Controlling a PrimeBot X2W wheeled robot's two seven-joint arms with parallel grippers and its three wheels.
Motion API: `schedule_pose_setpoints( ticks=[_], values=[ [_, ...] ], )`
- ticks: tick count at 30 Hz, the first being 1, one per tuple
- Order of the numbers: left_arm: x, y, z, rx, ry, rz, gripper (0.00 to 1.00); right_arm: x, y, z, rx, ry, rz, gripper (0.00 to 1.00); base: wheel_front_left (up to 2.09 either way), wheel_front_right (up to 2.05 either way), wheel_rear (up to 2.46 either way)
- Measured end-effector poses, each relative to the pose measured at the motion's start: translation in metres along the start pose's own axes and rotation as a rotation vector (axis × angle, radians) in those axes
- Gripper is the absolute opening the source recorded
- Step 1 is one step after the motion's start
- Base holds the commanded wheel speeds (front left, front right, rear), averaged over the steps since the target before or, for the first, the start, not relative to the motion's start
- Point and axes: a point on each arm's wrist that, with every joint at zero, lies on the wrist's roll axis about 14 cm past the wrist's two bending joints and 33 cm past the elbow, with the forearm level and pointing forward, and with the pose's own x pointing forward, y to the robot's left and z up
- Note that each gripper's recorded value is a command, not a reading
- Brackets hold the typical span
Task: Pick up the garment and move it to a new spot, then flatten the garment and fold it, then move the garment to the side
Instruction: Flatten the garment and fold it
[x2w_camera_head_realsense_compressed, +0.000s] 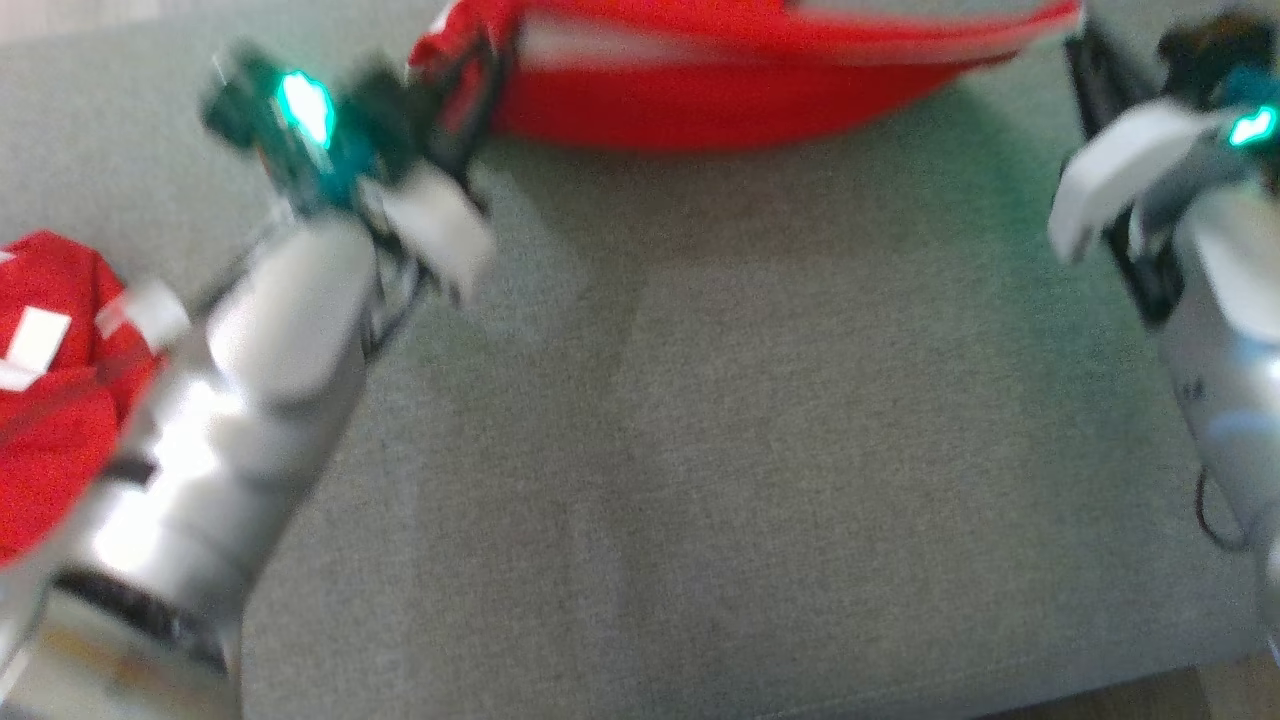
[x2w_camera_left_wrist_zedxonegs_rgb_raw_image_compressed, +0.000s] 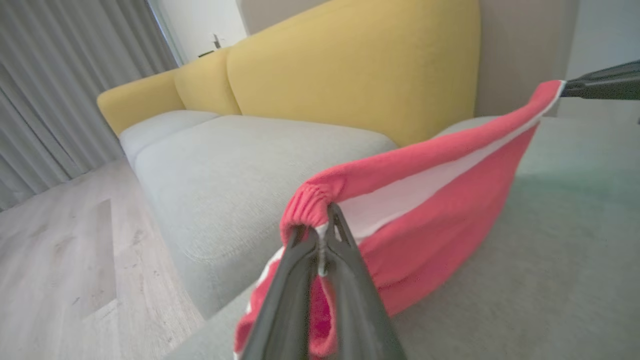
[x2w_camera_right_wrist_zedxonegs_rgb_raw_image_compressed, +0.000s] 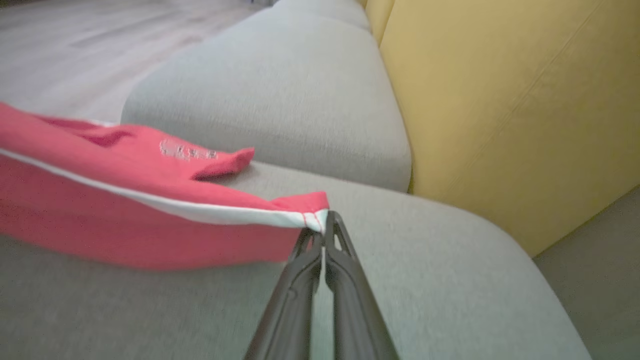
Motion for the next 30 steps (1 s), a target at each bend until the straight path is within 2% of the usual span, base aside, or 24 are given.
schedule_pose_setpoints(
  ticks=[8,14,30],
  values=[
    [-0.061,-0.066,-0.036,-0.016,0.087,-0.119,0.00,-0.065,0.004,-0.065,-0.061,0.247,0.091,0.00,0.00,0.00,0.00],
    [-0.084,-0.099,-0.034,-0.013,0.083,-0.172,0.00,-0.107,0.000,-0.085,-0.045,0.375,0.146,0.00,0.00,0.00,0.00],
    [-0.146,-0.175,-0.029,-0.063,0.093,-0.248,0.00,-0.202,-0.012,-0.105,-0.040,0.471,0.189,0.00,0.00,0.00,0.00]
  ],
)
